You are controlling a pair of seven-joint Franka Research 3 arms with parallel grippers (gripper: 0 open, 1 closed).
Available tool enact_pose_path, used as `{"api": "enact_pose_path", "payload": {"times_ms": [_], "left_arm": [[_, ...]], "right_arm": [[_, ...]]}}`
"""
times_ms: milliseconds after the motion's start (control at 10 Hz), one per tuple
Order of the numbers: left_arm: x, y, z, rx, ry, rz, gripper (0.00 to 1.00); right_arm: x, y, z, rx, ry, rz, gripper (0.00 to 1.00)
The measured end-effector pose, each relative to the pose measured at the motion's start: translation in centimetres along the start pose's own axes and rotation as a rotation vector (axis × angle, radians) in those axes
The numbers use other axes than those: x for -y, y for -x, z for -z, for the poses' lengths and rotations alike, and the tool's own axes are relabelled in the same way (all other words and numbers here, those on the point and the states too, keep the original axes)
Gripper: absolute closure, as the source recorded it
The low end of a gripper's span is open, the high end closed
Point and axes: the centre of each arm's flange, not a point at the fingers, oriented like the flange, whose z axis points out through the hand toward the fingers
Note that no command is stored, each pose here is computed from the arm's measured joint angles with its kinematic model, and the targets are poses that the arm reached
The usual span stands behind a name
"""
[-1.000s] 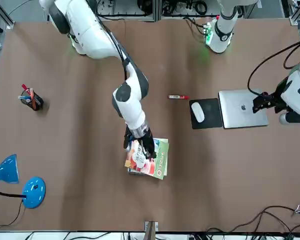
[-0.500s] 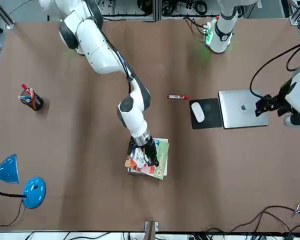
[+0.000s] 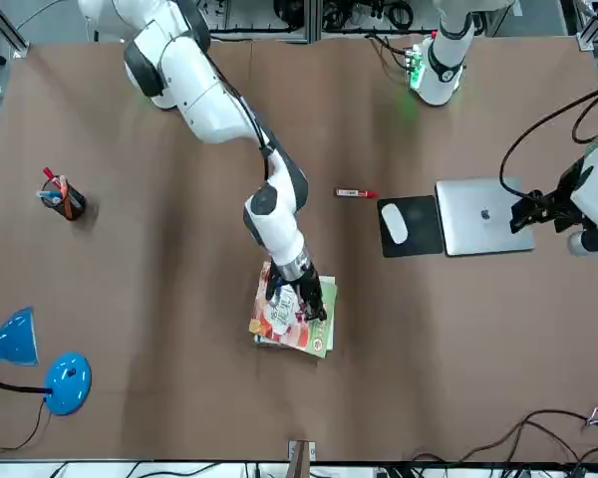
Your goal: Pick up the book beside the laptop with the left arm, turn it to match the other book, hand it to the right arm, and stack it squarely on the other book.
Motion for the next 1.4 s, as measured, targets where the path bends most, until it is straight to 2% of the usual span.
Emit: {"api": "enact_pose_path", "payload": {"times_ms": [200,1400], "left_arm": [[1.1,0.0,0.0,0.002,-0.001,0.015,0.00],[0.2,0.2,-0.1,0.018,0.000,0.000,0.00]], "right_arm": [[-0.5,0.1,-0.4,-0.003,0.008,0.004,1.00],[-2.5,0.8,-1.3,-0.009,0.021,0.044,0.99]]}}
